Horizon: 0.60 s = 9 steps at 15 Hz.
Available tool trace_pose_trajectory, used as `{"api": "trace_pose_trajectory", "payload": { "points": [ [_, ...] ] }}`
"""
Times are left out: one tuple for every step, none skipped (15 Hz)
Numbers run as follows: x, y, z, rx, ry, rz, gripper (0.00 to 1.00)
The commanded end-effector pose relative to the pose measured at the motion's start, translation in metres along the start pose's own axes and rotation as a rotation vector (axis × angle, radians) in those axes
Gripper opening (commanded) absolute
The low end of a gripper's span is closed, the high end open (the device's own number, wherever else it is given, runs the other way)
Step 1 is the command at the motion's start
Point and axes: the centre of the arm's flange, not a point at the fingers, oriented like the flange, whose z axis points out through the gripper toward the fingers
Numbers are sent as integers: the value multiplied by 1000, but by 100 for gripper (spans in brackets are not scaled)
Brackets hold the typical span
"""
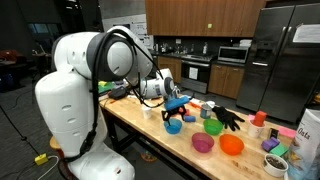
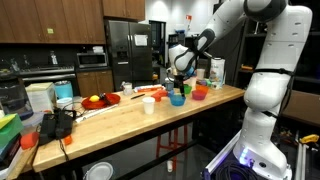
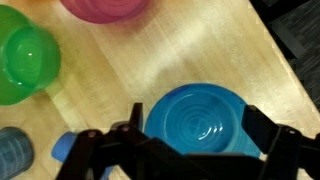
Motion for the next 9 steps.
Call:
{"api": "trace_pose_trajectory", "payload": {
  "points": [
    [-19,-17,7,59,22,12,100],
    [-21,-18,12,80,14,19,100],
    [-22,-18,15,94,9,24,100],
    [-23,-18,18,113,1,30,100],
    [-24,-18,20,126,0,36,100],
    [-26,-18,21,135,0,42,100],
    [-27,-16,23,145,1,45,100],
    [-27,-16,24,155,2,45,100],
    [-27,-14,24,164,3,45,100]
  ]
}}
